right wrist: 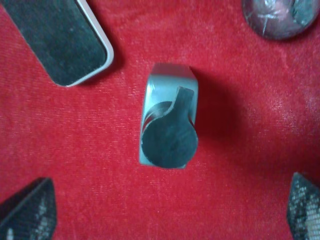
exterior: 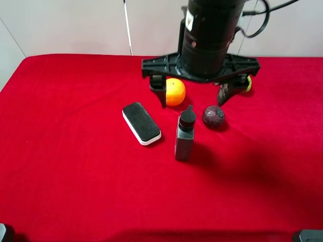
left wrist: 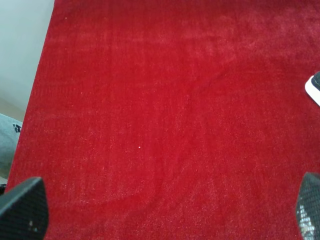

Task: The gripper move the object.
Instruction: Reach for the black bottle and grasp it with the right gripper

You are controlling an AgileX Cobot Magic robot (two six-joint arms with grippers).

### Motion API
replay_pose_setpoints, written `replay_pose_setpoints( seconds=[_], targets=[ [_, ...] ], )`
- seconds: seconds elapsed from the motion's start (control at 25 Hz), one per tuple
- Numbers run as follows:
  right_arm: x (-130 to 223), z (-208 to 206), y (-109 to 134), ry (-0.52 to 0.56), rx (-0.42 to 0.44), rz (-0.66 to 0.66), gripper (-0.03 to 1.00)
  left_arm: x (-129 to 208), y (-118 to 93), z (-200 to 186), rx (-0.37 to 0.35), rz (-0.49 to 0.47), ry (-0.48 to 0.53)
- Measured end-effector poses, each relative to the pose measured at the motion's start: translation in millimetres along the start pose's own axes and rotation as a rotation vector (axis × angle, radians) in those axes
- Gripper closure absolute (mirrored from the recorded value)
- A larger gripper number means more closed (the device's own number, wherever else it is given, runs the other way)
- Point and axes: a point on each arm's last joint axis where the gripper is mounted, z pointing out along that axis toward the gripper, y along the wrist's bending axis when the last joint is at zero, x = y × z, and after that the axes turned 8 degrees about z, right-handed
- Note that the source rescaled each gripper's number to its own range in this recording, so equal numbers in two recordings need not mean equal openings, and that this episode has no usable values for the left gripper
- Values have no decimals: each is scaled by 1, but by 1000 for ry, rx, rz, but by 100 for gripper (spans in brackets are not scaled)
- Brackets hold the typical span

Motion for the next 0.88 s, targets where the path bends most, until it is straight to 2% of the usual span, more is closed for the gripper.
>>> replay_pose_setpoints(
  seconds=[0.32, 0.88],
  targets=[
    [-2, 30, 9, 56, 59, -43, -3, 0, 0, 0, 0, 0, 0],
    [-1, 60, 14, 66, 30, -78, -3, 0, 0, 0, 0, 0, 0]
  ],
)
